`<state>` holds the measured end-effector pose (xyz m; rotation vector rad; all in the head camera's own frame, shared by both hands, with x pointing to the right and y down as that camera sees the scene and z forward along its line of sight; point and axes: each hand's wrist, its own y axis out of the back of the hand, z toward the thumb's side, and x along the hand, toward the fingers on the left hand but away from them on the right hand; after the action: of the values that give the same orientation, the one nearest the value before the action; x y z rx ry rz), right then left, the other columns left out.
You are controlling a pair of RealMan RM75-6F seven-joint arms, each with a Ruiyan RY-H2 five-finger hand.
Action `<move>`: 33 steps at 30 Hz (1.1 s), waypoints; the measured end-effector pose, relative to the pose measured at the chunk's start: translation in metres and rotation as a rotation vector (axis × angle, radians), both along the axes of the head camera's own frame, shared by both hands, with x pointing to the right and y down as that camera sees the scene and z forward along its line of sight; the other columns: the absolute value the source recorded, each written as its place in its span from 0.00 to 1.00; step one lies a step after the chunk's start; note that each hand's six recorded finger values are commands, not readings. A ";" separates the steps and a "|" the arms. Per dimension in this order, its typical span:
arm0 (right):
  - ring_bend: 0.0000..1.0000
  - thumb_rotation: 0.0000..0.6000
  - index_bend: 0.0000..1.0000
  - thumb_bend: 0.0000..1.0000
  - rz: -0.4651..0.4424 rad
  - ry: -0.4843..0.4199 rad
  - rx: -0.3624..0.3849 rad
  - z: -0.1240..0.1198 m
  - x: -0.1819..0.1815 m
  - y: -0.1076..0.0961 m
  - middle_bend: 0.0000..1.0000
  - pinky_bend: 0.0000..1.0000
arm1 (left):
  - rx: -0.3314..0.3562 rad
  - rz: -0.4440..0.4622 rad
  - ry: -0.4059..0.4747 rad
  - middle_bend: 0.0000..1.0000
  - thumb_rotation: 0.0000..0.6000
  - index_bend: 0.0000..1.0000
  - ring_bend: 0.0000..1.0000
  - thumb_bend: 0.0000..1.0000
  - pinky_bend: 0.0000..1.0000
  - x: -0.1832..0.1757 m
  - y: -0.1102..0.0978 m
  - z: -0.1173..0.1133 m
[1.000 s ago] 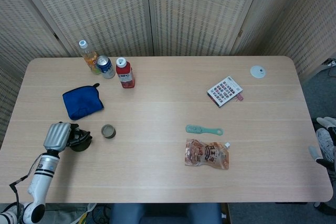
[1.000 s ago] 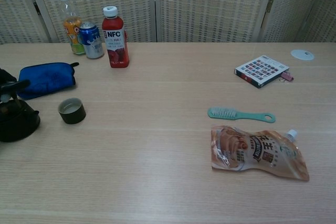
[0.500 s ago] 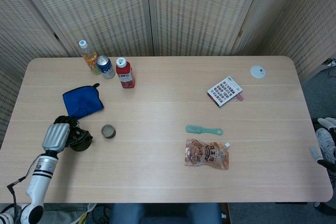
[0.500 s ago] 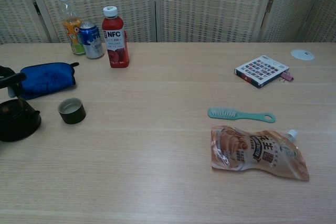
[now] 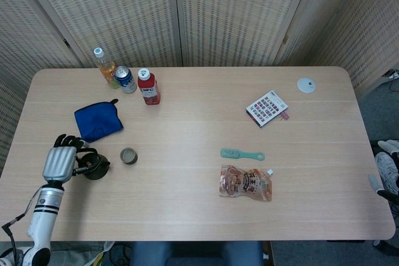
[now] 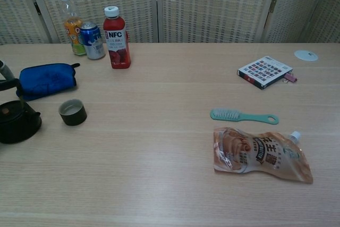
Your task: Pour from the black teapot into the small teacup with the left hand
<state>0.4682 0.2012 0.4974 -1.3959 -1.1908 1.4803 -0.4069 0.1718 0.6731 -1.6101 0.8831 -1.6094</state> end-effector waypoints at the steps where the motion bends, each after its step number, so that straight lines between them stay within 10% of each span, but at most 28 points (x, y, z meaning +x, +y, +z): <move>1: 0.13 1.00 0.24 0.21 -0.001 -0.001 -0.003 0.000 0.000 0.000 0.22 0.16 | 0.012 -0.010 0.001 0.26 0.67 0.33 0.17 0.17 0.07 0.000 0.000 -0.004; 16: 0.13 1.00 0.24 0.22 -0.052 -0.033 -0.062 0.011 -0.008 0.002 0.22 0.16 | 0.110 -0.212 0.164 0.26 0.82 0.32 0.17 0.17 0.07 -0.013 0.026 -0.060; 33: 0.13 1.00 0.24 0.22 -0.120 -0.131 -0.142 0.030 -0.031 0.011 0.22 0.16 | 0.191 -0.215 0.175 0.26 0.89 0.33 0.17 0.17 0.07 -0.012 0.064 -0.103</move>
<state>0.4376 0.2118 0.5275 -1.6529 -1.0772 1.4306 -0.4194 0.2354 0.5700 -1.5800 1.2995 -1.4881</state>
